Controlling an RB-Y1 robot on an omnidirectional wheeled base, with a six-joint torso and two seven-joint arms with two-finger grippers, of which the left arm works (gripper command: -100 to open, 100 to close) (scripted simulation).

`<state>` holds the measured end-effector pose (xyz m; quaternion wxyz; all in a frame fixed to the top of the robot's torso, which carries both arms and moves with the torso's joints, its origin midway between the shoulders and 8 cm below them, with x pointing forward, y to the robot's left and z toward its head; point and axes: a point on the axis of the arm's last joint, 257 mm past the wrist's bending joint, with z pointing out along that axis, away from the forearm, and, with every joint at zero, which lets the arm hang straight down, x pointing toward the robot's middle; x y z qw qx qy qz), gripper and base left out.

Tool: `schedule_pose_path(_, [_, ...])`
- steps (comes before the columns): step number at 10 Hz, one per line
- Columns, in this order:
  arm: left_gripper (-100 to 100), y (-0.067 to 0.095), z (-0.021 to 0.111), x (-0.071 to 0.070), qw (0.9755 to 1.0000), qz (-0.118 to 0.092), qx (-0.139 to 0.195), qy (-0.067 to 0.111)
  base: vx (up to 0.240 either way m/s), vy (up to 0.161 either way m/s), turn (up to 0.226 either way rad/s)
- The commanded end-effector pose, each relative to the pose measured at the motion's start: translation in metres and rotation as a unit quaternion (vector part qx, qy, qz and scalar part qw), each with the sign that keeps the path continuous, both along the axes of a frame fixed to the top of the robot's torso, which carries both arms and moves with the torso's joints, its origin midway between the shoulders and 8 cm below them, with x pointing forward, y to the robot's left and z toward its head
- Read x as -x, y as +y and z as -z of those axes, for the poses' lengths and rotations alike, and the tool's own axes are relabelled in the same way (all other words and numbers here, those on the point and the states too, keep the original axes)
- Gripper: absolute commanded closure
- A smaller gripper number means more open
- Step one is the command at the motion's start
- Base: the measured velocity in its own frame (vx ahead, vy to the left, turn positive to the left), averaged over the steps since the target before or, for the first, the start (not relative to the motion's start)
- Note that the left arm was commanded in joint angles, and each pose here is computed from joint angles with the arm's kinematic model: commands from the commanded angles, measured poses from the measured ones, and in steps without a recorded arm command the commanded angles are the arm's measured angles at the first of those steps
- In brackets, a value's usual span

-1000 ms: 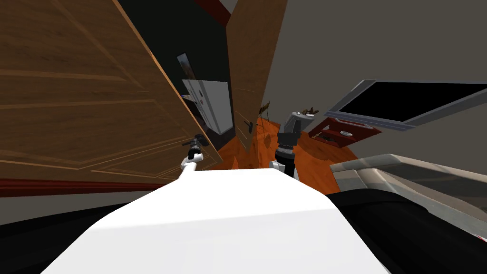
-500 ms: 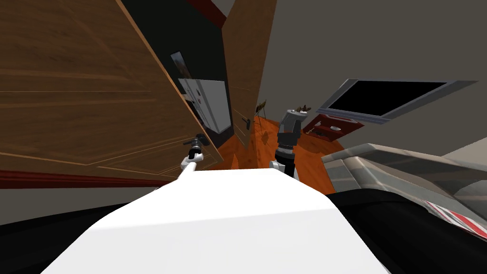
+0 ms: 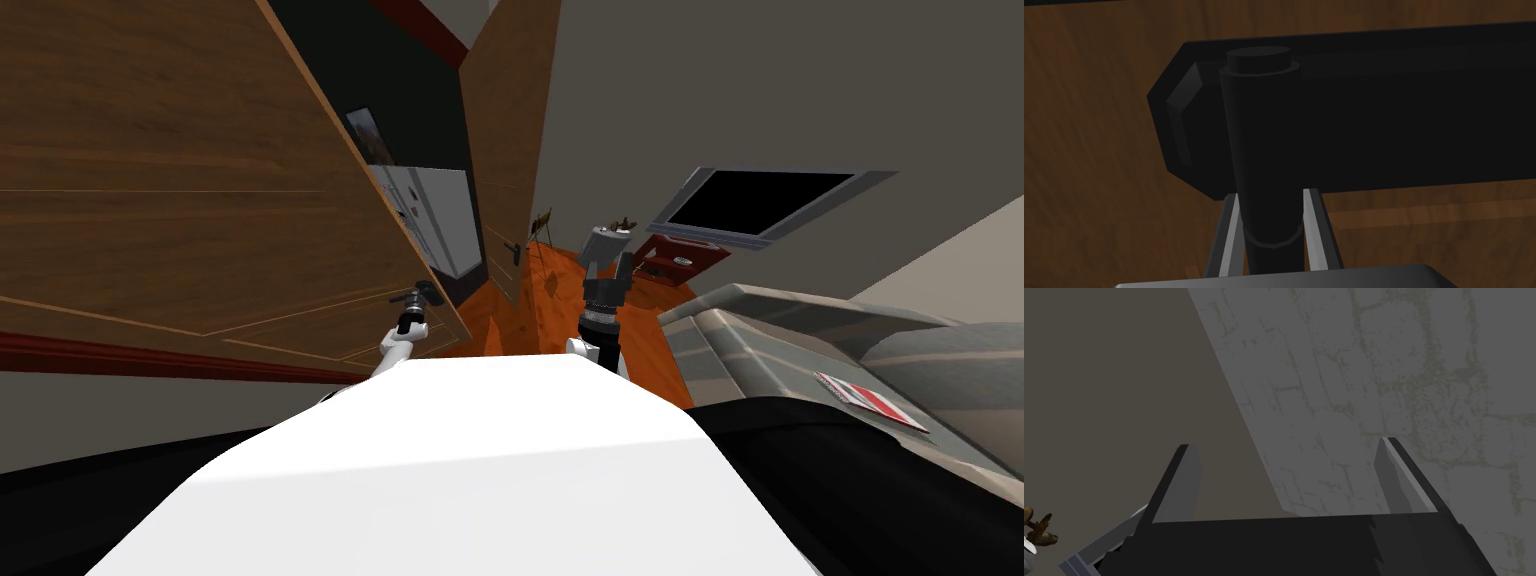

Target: Pull the door open

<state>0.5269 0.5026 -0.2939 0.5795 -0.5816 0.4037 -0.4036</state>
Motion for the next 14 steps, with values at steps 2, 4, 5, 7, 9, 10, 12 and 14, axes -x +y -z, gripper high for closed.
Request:
schedule_pose_path(2, [100, -0.004, 0.002, -0.001, 1.0, 0.006, 0.001, 0.002, -0.114, 0.008, -0.061])
schedule_pose_path(4, [100, -0.007, 0.002, -0.002, 0.9999, 0.012, 0.001, 0.001, -0.172, 0.041, -0.082])
schedule_pose_path(5, [100, -0.009, 0.001, -0.003, 0.9999, 0.016, 0.0, 0.001, -0.201, 0.035, -0.102])
schedule_pose_path(7, [100, -0.013, 0.0, -0.004, 0.9997, 0.026, 0.0, 0.0, -0.2, 0.019, -0.105])
schedule_pose_path(9, [100, -0.017, -0.001, -0.006, 0.9994, 0.036, -0.001, -0.001, -0.207, 0.046, -0.11])
schedule_pose_path(10, [100, -0.019, -0.001, -0.006, 0.9992, 0.04, -0.001, -0.001, -0.189, 0.04, -0.105])
schedule_pose_path(12, [100, -0.022, -0.001, -0.007, 0.9989, 0.046, -0.001, -0.001, -0.19, 0.04, -0.077])
schedule_pose_path(14, [100, -0.026, -0.001, -0.009, 0.9988, 0.05, 0.0, -0.001, -0.128, 0.022, -0.045])
